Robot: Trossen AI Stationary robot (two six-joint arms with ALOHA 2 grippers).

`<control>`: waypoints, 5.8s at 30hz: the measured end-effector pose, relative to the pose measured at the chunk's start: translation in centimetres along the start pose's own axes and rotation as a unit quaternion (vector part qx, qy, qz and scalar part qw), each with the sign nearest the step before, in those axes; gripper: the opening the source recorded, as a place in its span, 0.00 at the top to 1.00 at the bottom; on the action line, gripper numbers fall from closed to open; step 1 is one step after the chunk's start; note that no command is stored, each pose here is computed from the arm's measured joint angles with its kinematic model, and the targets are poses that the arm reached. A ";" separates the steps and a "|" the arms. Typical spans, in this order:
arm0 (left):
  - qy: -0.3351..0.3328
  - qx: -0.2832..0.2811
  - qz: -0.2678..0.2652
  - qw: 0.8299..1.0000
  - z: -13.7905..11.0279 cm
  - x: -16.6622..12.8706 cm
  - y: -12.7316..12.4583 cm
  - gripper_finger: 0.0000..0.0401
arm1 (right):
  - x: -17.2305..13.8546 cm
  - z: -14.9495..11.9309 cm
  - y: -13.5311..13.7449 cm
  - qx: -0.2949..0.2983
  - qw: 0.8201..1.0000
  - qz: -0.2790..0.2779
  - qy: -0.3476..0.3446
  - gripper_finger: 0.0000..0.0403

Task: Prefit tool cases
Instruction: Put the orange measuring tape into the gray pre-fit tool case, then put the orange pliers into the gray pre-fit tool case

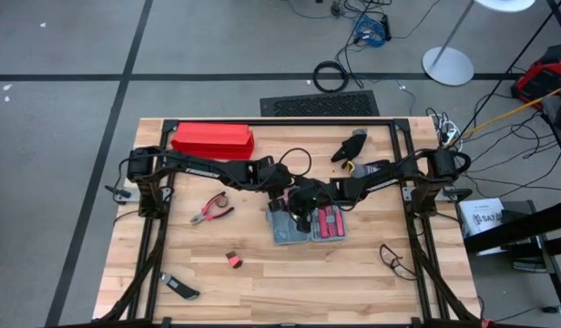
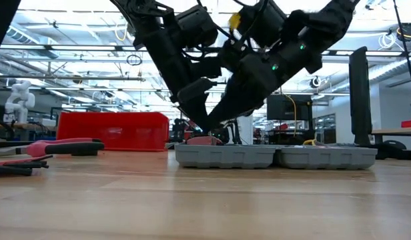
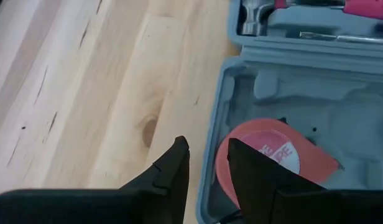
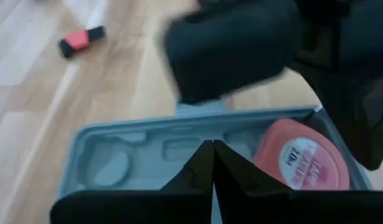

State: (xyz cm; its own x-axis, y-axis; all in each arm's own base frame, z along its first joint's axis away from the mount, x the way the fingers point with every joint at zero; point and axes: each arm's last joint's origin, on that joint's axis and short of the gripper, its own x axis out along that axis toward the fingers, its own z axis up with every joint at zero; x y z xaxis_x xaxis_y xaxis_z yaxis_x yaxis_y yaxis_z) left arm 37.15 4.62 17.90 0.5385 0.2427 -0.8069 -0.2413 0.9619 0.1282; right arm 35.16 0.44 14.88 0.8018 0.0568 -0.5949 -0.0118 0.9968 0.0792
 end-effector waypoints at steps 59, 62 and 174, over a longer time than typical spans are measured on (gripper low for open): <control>0.064 0.008 0.010 0.998 -0.4 0.3 -0.1 0.71 | 1.2 -1.5 -4.8 0.024 0.993 -0.111 0.016 1.00; 0.075 0.006 0.011 0.997 -0.7 1.2 -0.1 0.71 | 1.5 -1.8 -5.0 0.032 0.993 -0.111 0.019 1.00; 0.073 -0.052 -0.009 0.996 -3.1 -1.9 1.0 0.71 | -1.7 0.0 -4.0 0.009 0.992 -0.118 0.040 1.00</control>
State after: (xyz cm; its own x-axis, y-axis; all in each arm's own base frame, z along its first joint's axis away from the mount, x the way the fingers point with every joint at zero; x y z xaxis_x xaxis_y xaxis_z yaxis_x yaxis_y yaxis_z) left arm 33.39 4.70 17.80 0.4228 0.1972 -0.8845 -0.3182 0.9462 0.0589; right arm 33.83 -3.66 15.59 0.7303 -0.1731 -0.6608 0.1823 0.9817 -0.0557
